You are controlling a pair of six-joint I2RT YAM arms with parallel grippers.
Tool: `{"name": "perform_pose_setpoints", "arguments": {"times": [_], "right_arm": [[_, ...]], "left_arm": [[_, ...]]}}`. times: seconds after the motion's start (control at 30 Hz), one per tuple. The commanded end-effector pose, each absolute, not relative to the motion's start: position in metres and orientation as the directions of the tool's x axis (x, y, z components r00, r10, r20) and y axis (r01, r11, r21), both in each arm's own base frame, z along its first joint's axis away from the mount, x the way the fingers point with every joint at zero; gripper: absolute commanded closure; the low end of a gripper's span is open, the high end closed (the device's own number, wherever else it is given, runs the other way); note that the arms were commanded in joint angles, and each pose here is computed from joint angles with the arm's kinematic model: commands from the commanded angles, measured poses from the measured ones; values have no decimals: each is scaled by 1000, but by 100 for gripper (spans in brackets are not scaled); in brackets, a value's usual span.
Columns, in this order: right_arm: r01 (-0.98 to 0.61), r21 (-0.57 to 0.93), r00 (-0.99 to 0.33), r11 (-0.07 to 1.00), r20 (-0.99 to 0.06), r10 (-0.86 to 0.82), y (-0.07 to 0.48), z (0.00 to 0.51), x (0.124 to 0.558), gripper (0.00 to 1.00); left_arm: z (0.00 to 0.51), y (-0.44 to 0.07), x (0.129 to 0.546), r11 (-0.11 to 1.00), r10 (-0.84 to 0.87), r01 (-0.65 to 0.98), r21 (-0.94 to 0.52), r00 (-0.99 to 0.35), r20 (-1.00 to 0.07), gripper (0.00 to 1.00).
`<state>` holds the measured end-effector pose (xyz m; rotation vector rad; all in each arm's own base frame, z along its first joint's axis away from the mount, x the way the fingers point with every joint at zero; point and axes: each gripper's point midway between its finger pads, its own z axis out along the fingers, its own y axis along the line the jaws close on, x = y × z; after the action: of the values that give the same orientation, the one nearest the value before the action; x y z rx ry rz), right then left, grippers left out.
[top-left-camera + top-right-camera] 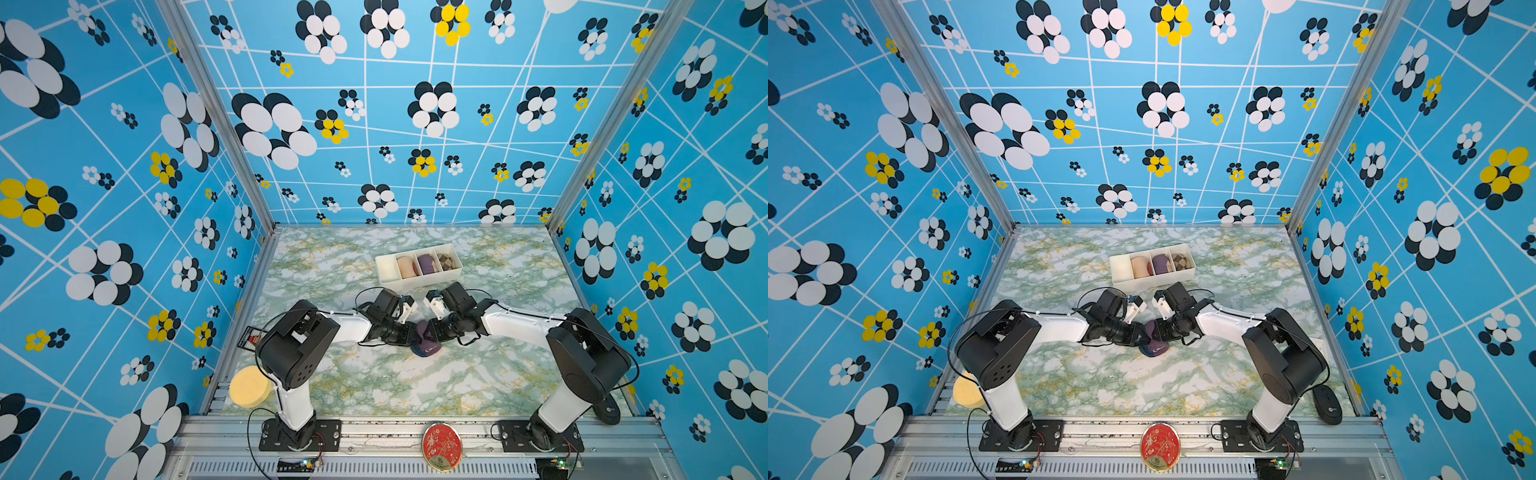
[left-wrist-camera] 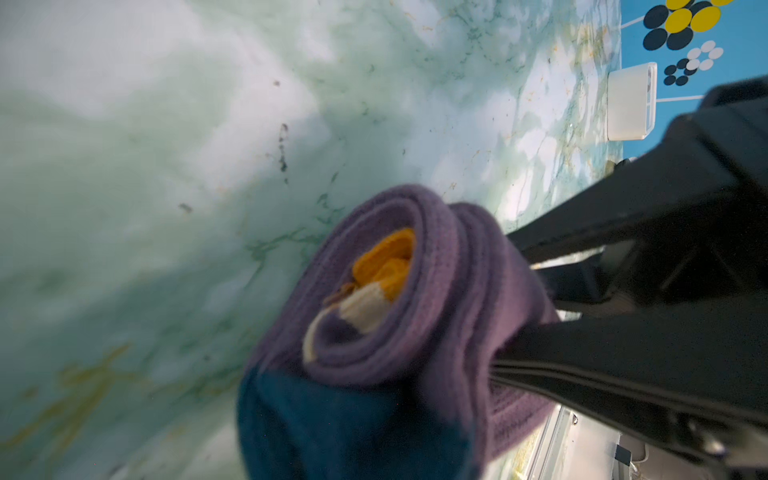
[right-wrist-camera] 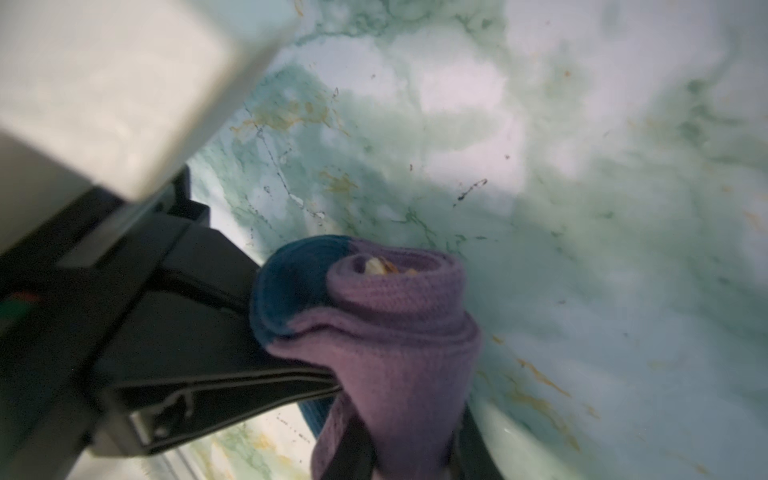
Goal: Roll the socks
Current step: 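Open the left gripper and draw it back while the right gripper holds the roll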
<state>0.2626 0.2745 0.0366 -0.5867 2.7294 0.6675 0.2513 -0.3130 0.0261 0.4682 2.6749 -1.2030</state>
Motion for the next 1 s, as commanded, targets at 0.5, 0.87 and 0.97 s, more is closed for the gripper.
{"name": "perform_pose_setpoints", "arguments": {"times": [0.5,0.87,0.97], "right_arm": [[-435,-258,-810,863,-306,-500,236,36,260,99],[-440,-486,-759,755,-247,-602,250,30,254,99],[-447,-494,-759,746,-232,-608,254,23,249,98]], "left_arm": [[56,-222,243,783,89,258,-566,-947,-308,95],[60,-200,238,794,50,233,-561,-946,-321,95],[60,-195,237,795,42,226,-562,-946,-321,94]]}}
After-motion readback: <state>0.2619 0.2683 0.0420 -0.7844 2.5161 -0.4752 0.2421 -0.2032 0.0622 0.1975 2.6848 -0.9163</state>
